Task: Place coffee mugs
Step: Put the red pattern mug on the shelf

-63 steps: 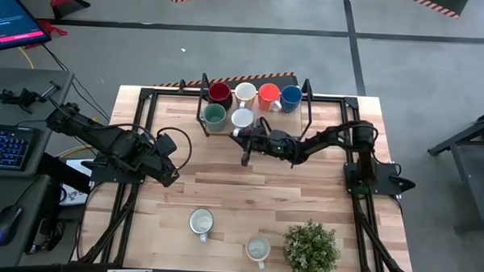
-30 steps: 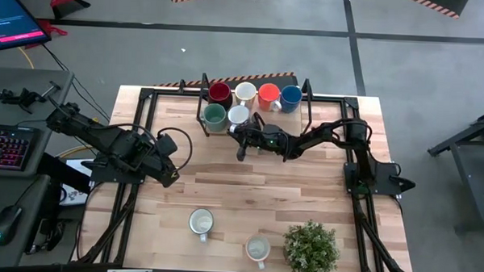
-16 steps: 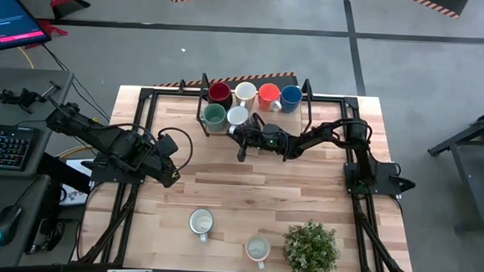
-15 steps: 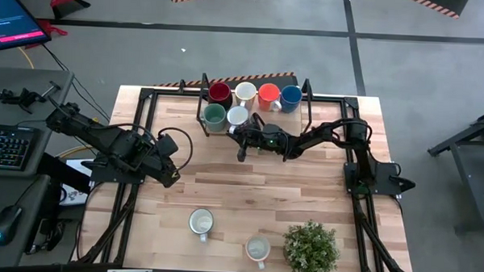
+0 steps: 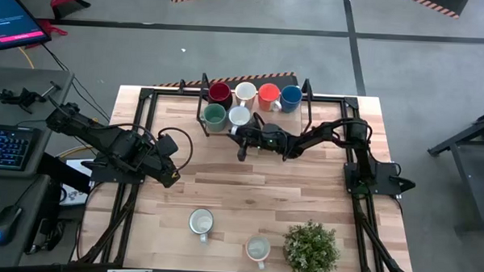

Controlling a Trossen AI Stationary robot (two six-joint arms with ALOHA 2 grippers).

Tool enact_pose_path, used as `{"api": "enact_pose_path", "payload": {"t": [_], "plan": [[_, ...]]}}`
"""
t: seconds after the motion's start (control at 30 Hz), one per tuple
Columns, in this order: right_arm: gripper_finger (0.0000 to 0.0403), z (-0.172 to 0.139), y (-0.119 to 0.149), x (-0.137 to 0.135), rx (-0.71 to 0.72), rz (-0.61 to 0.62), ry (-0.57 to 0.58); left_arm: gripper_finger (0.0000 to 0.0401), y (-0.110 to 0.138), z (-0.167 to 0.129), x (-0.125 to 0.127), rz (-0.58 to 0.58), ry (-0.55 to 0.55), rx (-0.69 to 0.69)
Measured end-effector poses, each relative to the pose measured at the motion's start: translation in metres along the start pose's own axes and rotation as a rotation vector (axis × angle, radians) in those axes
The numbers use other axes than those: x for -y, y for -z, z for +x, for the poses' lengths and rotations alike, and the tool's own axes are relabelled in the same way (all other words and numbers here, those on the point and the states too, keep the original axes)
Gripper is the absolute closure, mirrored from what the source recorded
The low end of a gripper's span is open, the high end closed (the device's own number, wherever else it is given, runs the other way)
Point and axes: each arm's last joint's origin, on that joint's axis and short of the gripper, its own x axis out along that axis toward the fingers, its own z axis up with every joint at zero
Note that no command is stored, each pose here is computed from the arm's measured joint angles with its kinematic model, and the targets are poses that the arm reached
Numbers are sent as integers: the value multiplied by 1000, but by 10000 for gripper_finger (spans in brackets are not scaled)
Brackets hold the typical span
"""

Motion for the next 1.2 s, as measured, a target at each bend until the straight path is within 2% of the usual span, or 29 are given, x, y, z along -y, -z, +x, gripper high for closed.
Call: {"api": "enact_pose_path", "payload": {"t": [0.97, 1.2], "plan": [[337, 0, 3, 0, -27, 45, 1, 354, 0, 0, 0, 1, 0, -1], [315, 0, 3, 0, -24, 47, 2, 354, 0, 0, 0, 1, 1, -1]]}}
